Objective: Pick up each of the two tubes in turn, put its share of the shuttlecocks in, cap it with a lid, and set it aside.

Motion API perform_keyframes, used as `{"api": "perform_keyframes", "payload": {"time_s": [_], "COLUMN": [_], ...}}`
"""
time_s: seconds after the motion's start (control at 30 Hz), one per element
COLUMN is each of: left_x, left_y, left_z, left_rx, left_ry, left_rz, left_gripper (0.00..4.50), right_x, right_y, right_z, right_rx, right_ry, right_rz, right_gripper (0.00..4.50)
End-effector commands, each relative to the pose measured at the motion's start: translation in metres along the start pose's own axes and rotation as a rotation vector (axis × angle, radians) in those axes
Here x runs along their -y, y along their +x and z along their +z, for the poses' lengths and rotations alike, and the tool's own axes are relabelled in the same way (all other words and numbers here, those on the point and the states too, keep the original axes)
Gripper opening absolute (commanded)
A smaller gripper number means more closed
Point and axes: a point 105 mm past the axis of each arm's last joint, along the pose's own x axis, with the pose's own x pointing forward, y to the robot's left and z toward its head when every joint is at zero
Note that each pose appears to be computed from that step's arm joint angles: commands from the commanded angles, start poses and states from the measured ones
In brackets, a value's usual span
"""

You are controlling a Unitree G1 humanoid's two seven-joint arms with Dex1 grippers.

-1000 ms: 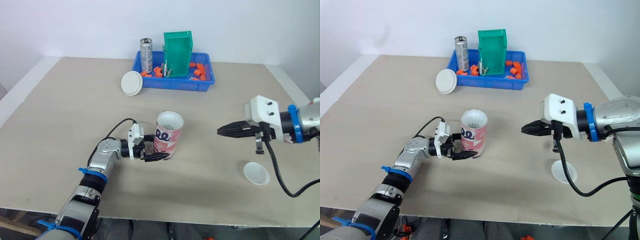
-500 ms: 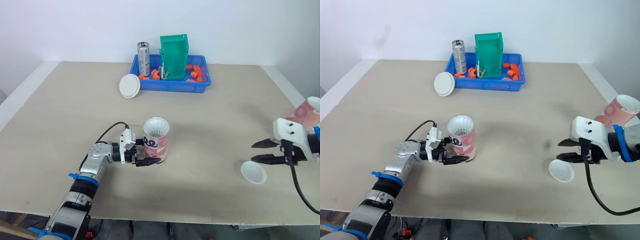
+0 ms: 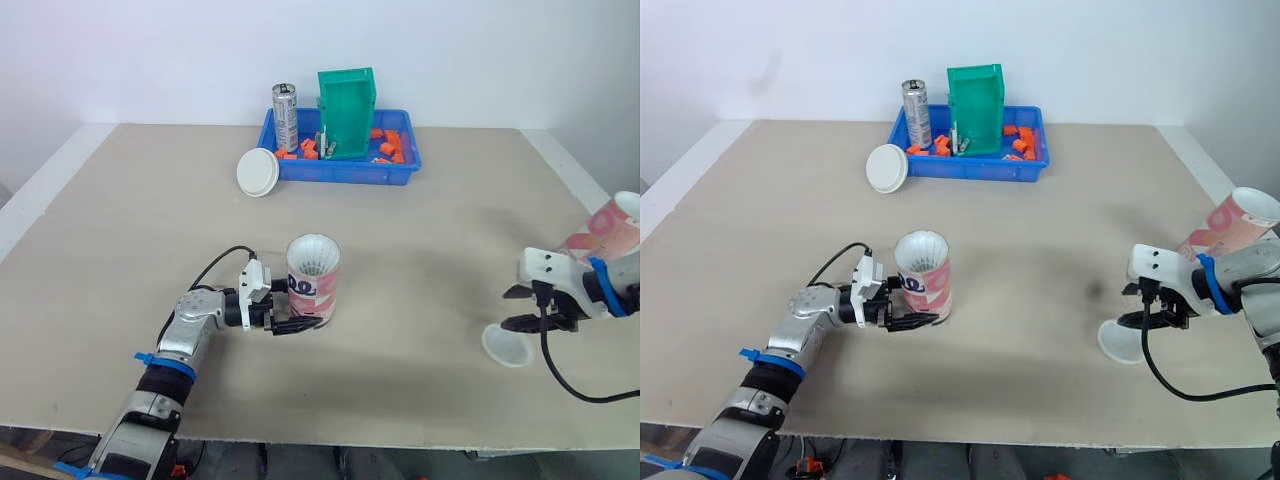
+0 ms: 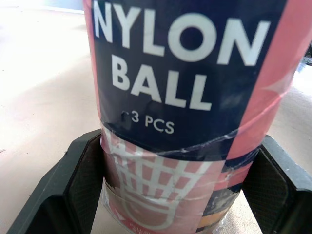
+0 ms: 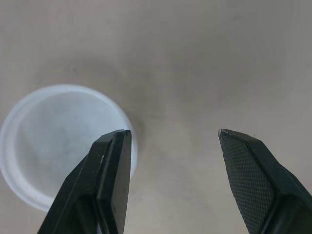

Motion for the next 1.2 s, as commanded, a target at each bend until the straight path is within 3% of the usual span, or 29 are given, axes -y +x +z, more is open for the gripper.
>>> {"api": "perform_keyframes", "payload": {"time_s": [0.03,0.27,0.37,0.53,0.67,0.83,1.03,1.2], "left_x": [0.001,-0.001,-0.003,-0.004,-0.005,-0.005,-0.004,-0.006], "left_y": [-0.004,-0.006,-0.005,-0.005,-0.005,-0.004,-0.003,-0.002], "left_z": [-0.006,-0.006,-0.005,-0.005,-0.007,-0.012,-0.017,-0.018], "left_rx": [-0.033,-0.042,-0.040,-0.044,-0.052,-0.082,-0.121,-0.149], "left_ry": [-0.013,-0.008,-0.006,-0.004,-0.005,-0.011,-0.021,-0.021], "left_rz": [0.017,0.028,0.031,0.033,0.036,0.028,-0.011,-0.033], "left_gripper": [3.83,3.83,3.83,3.83,3.83,3.83,3.83,3.83], "right_x": [0.002,0.000,-0.002,-0.005,-0.002,0.010,-0.008,-0.035], "right_y": [-0.008,0.002,0.007,0.006,0.001,-0.019,-0.053,-0.065], "right_z": [0.004,0.007,0.007,0.015,0.021,0.058,0.159,0.219], "right_rx": [0.006,0.012,0.013,0.034,0.043,0.133,0.415,0.525], "right_ry": [-0.023,-0.026,-0.021,-0.052,-0.077,-0.177,-0.405,-0.626], "right_rz": [0.017,0.061,0.083,0.114,0.098,-0.003,0.008,0.062], "right_gripper": [3.10,3.10,2.29,0.02,0.02,0.02,0.02,0.02]}}
